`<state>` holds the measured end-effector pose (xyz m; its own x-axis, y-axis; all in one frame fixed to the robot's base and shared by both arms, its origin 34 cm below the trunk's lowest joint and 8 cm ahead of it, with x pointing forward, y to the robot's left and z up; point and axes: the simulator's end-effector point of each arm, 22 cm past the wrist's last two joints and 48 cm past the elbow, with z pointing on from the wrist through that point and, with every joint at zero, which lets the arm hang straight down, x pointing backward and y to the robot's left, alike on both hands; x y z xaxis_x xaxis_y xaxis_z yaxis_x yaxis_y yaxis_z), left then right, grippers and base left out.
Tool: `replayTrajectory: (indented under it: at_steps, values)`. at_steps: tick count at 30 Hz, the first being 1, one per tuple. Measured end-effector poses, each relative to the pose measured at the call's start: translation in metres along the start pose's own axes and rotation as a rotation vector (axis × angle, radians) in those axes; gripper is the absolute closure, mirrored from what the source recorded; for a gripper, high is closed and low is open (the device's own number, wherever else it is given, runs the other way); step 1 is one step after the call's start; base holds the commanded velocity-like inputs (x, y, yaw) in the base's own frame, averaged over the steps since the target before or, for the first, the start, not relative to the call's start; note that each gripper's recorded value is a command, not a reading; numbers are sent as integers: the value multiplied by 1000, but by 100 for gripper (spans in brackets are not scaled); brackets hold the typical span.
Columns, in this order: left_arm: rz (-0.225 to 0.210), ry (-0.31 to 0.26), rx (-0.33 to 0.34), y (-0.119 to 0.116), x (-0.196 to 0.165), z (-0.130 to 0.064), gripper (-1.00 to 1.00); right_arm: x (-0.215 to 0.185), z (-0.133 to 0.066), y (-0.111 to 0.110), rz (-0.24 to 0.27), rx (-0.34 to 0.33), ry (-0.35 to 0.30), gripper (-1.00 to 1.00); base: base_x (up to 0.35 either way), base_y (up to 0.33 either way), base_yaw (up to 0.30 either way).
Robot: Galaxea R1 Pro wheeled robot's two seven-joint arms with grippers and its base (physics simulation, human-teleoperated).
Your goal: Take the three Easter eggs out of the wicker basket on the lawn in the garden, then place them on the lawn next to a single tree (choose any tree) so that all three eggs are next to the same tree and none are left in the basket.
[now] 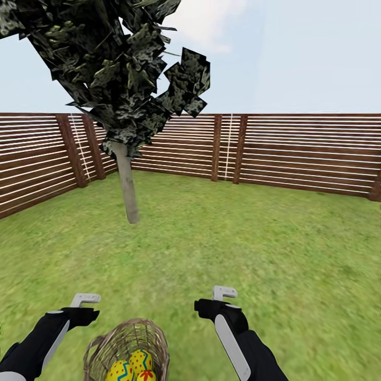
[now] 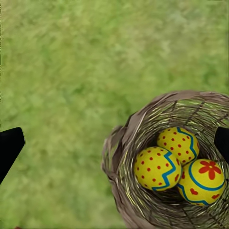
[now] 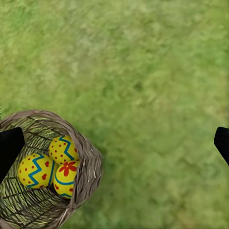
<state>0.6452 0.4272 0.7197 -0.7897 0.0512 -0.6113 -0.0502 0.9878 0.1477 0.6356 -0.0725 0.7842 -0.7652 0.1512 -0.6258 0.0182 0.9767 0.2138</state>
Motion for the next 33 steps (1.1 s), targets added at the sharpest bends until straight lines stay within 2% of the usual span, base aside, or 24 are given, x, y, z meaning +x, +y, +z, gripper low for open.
replayTrajectory:
  at_steps: [6,20,33]
  values:
    - [0,0,0,0,0,0,-100,3,2,-1,-1,4,8,-100,0,124,-3]
    - [2,-7,-1,0,-2,0,-100,5,2,-2,-2,6,14,-100,0,6,0]
    - [5,-25,-8,-3,8,17,-100,16,16,-7,-5,8,15,-100,0,0,0]
